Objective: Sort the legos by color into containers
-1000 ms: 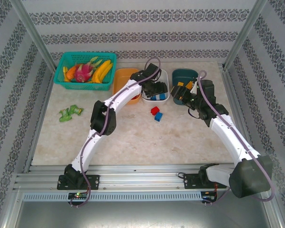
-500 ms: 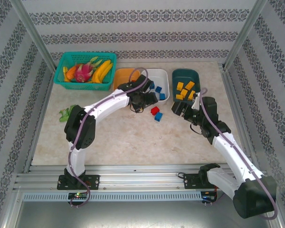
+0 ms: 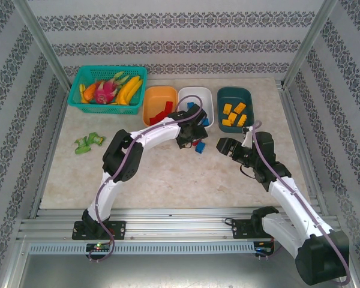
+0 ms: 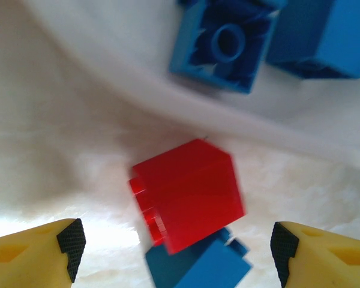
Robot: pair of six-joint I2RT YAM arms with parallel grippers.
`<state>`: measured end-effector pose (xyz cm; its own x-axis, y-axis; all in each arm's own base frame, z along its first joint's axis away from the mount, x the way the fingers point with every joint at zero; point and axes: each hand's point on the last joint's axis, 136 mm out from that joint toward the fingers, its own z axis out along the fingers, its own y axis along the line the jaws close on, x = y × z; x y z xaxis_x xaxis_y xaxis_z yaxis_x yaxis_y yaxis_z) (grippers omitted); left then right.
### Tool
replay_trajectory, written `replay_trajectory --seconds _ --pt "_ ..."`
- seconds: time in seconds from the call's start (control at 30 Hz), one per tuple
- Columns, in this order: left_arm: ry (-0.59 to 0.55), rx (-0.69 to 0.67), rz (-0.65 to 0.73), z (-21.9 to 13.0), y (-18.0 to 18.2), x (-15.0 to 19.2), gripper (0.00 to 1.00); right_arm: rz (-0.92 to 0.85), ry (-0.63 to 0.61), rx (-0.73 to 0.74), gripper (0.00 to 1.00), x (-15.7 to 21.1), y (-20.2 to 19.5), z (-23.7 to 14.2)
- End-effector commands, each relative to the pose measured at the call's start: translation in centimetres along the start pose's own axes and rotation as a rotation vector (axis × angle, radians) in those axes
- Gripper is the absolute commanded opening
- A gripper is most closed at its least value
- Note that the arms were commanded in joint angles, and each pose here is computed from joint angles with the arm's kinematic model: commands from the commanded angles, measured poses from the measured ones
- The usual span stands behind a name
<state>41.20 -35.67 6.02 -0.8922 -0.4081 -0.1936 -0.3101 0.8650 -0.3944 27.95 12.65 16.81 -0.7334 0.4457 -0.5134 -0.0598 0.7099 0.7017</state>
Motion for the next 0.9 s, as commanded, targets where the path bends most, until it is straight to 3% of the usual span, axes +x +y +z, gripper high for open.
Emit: replay_trajectory --seconds 0.0,0.47,0.87 --pt "-0.029 -0.055 -0.018 0.4 0.1 -0.2 0.81 -0.014 -0.008 -0.021 0.78 -0.6 0.7 -0.6" --pt "-0.003 -0.163 -0.053 2.8 1.6 0.2 0.69 -0.030 -0.007 -0.013 0.81 -1.2 0.7 -0.3" --pt "-0.035 -0.198 -0.053 1.8 3.8 0.4 0.42 -0.036 -0.016 -0.002 0.82 -1.5 0.6 -0.2"
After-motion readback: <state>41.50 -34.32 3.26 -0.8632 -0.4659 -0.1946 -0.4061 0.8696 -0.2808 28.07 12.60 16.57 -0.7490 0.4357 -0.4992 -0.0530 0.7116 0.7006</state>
